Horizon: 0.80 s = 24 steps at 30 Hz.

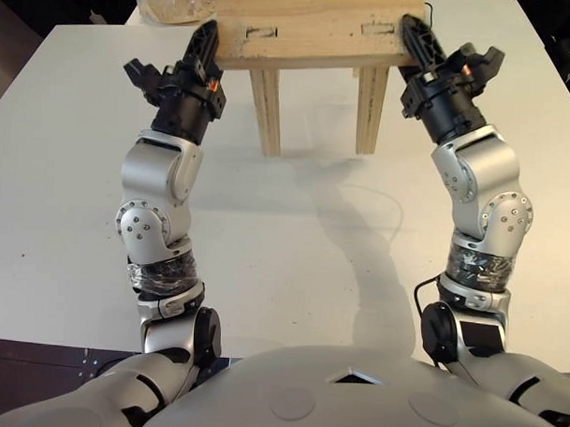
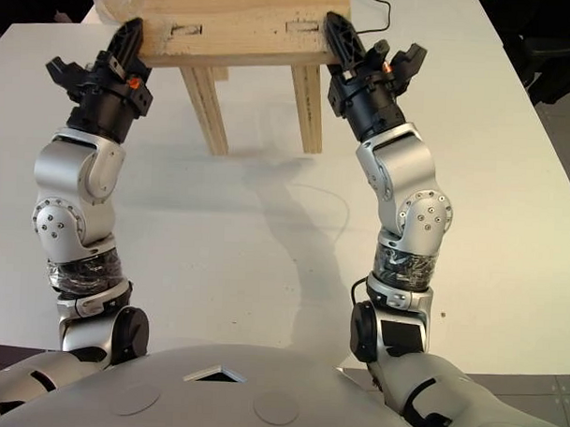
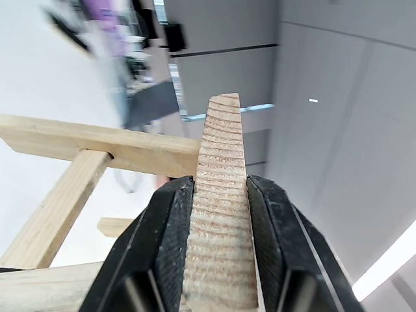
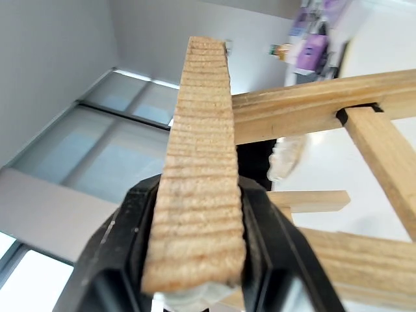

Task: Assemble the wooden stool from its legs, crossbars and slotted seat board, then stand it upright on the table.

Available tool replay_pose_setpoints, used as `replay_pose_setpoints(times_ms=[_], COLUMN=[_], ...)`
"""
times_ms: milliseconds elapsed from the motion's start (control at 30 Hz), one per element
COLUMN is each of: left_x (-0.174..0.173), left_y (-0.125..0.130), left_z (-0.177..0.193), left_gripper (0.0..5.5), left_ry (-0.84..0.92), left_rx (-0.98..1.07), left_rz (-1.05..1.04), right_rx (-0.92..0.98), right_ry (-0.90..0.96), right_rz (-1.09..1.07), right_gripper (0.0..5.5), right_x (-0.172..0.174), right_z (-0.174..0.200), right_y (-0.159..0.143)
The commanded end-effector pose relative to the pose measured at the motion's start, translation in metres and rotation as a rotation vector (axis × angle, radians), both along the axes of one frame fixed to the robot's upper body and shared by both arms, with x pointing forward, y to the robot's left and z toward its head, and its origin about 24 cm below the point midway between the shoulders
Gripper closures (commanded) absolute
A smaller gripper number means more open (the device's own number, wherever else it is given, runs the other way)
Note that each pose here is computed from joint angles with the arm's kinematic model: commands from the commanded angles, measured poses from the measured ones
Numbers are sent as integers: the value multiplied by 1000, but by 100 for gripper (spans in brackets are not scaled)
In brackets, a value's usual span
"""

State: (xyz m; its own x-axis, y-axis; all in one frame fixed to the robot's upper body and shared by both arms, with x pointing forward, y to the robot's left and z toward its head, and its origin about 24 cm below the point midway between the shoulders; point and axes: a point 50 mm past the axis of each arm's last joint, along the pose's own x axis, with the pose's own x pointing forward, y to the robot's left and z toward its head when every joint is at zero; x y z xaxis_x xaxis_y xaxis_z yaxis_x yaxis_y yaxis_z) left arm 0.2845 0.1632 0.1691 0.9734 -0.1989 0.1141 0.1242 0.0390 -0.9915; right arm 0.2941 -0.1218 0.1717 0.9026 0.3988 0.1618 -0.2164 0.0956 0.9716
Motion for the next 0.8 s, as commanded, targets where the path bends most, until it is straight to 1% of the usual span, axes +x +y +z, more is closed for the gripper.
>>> replay_pose_setpoints(times_ms=[33, 133, 233, 267, 300, 333, 367, 400, 433, 467, 533, 600, 633, 733, 800], left_x=[11, 14, 15, 15, 15, 14, 14, 15, 15, 16, 18, 20, 21, 17, 15], left_y=[-24, -21, -20, -21, -21, -21, -20, -18, -17, -15, -10, -3, 3, 30, 39], left_z=[-20, -36, -43, -44, -44, -44, -43, -43, -42, -42, -39, -36, -34, -20, -11], left_gripper=[424, 424, 424, 424, 424, 390, 386, 364, 355, 345, 345, 345, 345, 345, 345], left_ry=[196, 246, 258, 252, 247, 232, 225, 222, 220, 218, 190, 161, 143, 26, -48], left_rx=[19, 112, 174, 175, 175, 162, 159, 168, 178, 201, 259, 341, 396, 657, 782], left_rz=[-79, -36, -27, -32, -36, -36, -31, -14, -1, 14, 47, 95, 129, 259, 306], right_rx=[-149, -251, -302, -303, -303, -302, -306, -315, -322, -342, -393, -465, -533, -773, -859], right_ry=[114, 234, 245, 226, 213, 194, 174, 153, 137, 117, 51, -30, -82, -215, -241], right_rz=[81, 38, 16, 15, 15, -4, -30, -64, -90, -118, -173, -243, -301, -506, -594], right_gripper=[412, 411, 410, 382, 366, 349, 337, 316, 308, 287, 260, 225, 202, 160, 124], right_x=[6, 11, 12, 12, 12, 12, 13, 14, 15, 17, 21, 26, 28, 35, 38], right_z=[-17, -43, -52, -52, -51, -50, -48, -45, -43, -41, -33, -23, -17, 1, 5], right_y=[32, 28, 24, 23, 23, 21, 18, 15, 12, 9, 3, -3, -9, -32, -43])
